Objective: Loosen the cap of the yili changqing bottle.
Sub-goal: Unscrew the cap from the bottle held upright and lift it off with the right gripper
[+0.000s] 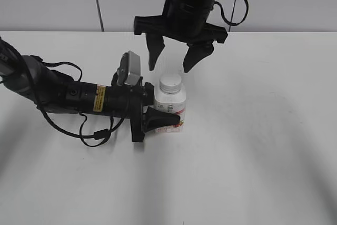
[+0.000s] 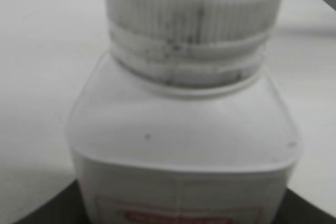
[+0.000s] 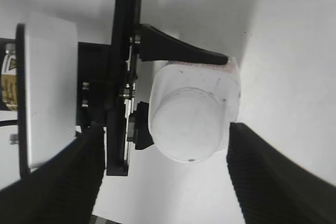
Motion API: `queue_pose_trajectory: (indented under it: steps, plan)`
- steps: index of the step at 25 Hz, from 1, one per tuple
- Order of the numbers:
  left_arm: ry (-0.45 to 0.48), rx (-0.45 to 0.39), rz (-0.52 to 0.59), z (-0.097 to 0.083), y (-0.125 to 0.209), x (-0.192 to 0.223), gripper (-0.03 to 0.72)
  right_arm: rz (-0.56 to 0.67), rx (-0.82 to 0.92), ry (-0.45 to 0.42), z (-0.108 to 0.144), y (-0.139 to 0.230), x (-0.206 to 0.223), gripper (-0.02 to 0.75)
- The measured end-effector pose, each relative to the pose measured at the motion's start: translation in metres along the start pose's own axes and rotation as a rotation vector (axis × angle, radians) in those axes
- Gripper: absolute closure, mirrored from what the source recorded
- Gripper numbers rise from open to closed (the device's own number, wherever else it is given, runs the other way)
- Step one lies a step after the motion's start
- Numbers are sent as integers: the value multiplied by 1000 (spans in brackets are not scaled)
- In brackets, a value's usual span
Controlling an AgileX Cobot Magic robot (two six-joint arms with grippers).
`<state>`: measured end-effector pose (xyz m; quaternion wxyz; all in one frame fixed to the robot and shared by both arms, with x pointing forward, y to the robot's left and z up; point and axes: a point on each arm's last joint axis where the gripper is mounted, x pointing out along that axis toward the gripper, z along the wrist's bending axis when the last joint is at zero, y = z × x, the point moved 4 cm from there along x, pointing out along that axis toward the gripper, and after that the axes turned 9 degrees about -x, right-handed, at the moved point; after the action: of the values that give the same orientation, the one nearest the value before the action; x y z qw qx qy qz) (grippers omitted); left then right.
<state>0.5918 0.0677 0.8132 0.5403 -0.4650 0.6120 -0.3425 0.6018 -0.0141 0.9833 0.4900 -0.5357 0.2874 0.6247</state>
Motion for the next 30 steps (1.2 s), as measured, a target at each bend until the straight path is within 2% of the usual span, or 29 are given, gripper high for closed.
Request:
queue_pose_trajectory:
  steps: [16, 30]
  plan:
    - [1, 0, 0, 0, 0, 0, 313, 54, 42, 26, -8, 3, 24, 171]
    - [1, 0, 0, 0, 0, 0, 313, 52, 36, 49, -11, 2, 25, 171]
